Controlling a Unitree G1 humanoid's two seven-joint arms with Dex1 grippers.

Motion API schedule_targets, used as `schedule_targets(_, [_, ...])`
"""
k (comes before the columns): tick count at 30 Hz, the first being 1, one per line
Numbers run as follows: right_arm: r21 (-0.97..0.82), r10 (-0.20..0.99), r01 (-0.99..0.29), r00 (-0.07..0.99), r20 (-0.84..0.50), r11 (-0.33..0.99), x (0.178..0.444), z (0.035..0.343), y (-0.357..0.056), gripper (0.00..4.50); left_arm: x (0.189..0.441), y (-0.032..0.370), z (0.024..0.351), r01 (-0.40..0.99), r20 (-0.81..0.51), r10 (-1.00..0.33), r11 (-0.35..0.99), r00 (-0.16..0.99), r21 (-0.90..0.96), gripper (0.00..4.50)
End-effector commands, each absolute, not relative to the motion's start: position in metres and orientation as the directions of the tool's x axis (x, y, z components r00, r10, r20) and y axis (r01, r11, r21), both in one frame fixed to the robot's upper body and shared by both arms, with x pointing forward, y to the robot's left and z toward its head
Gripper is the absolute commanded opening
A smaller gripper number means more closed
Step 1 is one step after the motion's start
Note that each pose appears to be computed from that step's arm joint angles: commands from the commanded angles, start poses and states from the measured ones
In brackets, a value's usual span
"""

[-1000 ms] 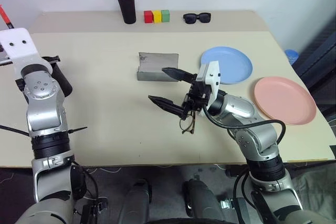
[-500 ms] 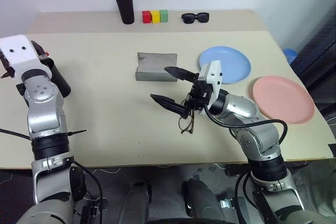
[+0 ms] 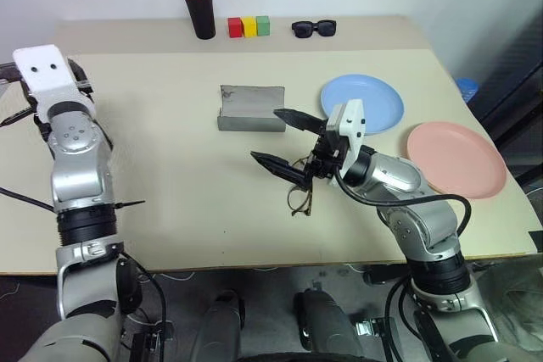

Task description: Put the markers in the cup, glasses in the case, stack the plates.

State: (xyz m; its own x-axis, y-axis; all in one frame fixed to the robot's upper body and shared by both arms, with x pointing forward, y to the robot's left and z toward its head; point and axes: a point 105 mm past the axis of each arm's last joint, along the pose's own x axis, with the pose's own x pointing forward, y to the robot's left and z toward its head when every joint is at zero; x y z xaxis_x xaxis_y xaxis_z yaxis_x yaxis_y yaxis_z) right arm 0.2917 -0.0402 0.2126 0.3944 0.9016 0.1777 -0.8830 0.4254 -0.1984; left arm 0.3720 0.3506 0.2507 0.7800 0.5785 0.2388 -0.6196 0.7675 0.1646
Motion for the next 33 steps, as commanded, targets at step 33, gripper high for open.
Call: schedule_targets(33, [-0.265,0.904,-0.867,0.381,0.195,0.422,0.290,0.218,-0.039,4.50,0.364,0.376,0.237,-0.274,-0.126,0.414,0.772,0.902,0.573,4.23])
